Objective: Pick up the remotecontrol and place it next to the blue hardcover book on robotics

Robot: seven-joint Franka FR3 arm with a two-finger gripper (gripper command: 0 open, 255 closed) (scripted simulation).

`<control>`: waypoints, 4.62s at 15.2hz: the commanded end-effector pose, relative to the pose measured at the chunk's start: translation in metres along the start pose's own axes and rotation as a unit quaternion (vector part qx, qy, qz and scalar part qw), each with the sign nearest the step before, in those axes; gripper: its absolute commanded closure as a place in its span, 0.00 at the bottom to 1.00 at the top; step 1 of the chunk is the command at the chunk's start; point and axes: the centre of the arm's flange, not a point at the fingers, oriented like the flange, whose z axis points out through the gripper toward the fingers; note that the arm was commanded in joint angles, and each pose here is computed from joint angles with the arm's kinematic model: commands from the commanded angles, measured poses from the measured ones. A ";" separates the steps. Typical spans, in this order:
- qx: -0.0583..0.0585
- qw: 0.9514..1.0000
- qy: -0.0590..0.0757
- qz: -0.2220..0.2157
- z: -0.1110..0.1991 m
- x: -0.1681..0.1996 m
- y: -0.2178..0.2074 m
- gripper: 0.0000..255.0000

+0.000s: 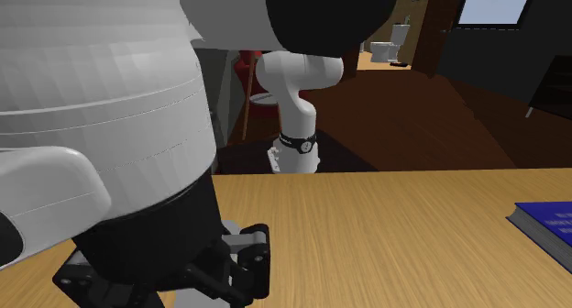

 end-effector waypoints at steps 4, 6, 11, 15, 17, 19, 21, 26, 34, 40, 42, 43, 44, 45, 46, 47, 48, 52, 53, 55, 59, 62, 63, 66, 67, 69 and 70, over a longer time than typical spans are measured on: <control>0.000 1.000 0.000 0.000 -0.026 -0.001 -0.001 1.00; 0.000 1.000 0.000 0.000 -0.032 -0.001 -0.001 1.00; 0.000 1.000 0.000 0.000 -0.031 -0.020 -0.064 1.00; 0.000 1.000 0.000 0.000 -0.030 -0.035 -0.115 1.00; 0.000 1.000 0.000 0.000 -0.030 -0.043 -0.140 1.00; 0.000 1.000 0.000 0.000 -0.029 -0.050 -0.165 1.00; 0.000 1.000 0.000 0.000 -0.029 -0.058 -0.191 1.00; 0.000 1.000 0.000 0.000 -0.028 -0.077 -0.254 1.00; 0.000 1.000 0.000 0.000 -0.027 -0.108 -0.355 1.00; 0.000 1.000 0.000 0.000 -0.005 -0.116 -0.383 1.00; 0.000 1.000 0.000 0.000 0.005 -0.116 -0.383 1.00; 0.000 1.000 0.000 0.000 0.011 -0.116 -0.383 1.00; 0.000 1.000 0.000 0.000 0.016 -0.116 -0.383 1.00; 0.000 1.000 0.000 0.000 0.021 -0.116 -0.383 1.00; 0.000 1.000 0.000 0.000 0.026 -0.116 -0.383 1.00; 0.000 1.000 0.000 0.000 0.032 -0.116 -0.382 1.00; 0.000 1.000 0.000 0.000 0.037 -0.116 -0.382 1.00; 0.000 1.000 0.000 0.000 0.058 -0.116 -0.382 1.00; 0.000 1.000 0.000 0.000 0.063 -0.115 -0.382 1.00; 0.000 1.000 0.000 0.000 0.069 -0.115 -0.382 1.00; 0.000 1.000 0.000 0.000 0.069 -0.115 -0.382 1.00; 0.000 1.000 0.000 0.000 0.069 -0.115 -0.382 0.00; 0.000 1.000 0.000 0.000 0.069 -0.115 -0.382 0.00; 0.000 1.000 0.000 0.000 0.069 -0.115 -0.382 0.00; 0.000 1.000 0.000 0.000 0.069 -0.115 -0.382 0.00; 0.000 1.000 0.000 0.000 0.042 -0.115 -0.382 0.00; 0.000 1.000 0.000 0.000 0.029 -0.115 -0.382 0.00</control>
